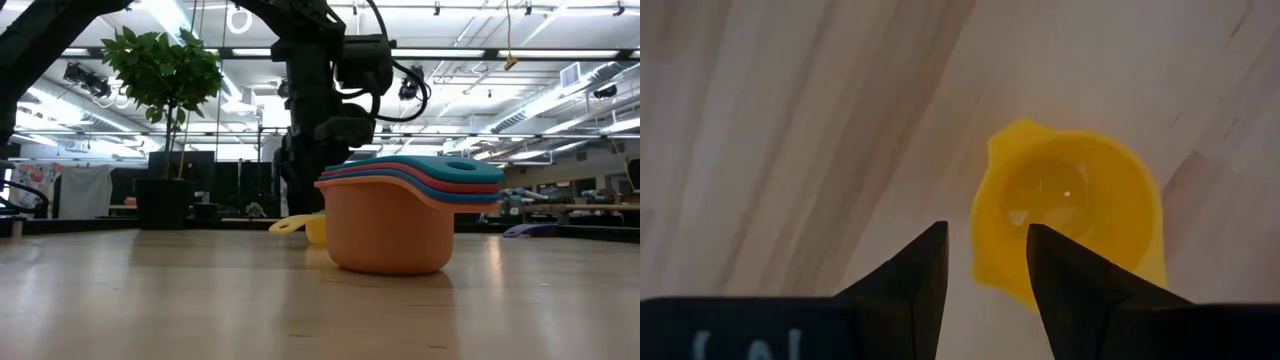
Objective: Nest measuring cups in basket
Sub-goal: Stack the yellow measuring cup on top of the light blue measuring cup
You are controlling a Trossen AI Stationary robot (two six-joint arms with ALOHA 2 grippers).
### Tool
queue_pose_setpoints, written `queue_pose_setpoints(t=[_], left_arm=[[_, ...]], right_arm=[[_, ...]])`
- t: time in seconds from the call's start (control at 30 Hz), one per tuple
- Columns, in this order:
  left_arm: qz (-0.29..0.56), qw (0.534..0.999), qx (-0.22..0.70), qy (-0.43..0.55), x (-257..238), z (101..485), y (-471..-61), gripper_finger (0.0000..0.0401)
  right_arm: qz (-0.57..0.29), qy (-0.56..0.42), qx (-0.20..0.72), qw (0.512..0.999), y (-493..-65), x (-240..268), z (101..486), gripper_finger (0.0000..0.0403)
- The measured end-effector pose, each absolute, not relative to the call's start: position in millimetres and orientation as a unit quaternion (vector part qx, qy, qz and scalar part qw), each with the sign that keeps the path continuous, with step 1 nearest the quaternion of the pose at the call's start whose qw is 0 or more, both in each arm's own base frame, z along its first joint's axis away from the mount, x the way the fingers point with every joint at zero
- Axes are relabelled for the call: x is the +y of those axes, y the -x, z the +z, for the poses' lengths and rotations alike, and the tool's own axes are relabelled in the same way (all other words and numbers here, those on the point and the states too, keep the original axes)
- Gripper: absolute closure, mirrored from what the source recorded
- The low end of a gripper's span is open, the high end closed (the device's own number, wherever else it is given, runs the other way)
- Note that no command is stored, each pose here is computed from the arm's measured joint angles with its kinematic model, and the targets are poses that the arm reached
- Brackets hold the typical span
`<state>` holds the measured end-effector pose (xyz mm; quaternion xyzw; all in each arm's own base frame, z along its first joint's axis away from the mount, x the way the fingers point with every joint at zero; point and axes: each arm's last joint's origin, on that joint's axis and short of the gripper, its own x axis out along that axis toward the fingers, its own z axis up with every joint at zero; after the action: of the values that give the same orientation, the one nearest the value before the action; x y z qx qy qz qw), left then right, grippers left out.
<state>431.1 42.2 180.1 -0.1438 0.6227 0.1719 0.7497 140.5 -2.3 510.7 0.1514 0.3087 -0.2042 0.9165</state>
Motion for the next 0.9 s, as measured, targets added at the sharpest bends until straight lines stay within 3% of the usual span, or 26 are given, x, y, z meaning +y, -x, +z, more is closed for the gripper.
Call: queue_pose_setpoints(t=[0.57,0.67,0.8,0.9], left_arm=[[0.162,0.750,0.624,0.147,43,160,-439,0.0268],[0.163,0.749,0.625,0.149,44,159,-439,0.0297],[0.169,0.742,0.630,0.153,46,159,-437,0.0373],[0.178,0.742,0.625,0.166,46,160,-438,0.0386]], right_arm=[[-0.202,-0.147,0.309,0.918,-141,-2,511,0.0394],[-0.200,-0.144,0.307,0.919,-141,-2,511,0.0394],[-0.199,-0.141,0.308,0.920,-141,-2,511,0.0394],[-0.199,-0.140,0.308,0.920,-141,-2,511,0.0394]])
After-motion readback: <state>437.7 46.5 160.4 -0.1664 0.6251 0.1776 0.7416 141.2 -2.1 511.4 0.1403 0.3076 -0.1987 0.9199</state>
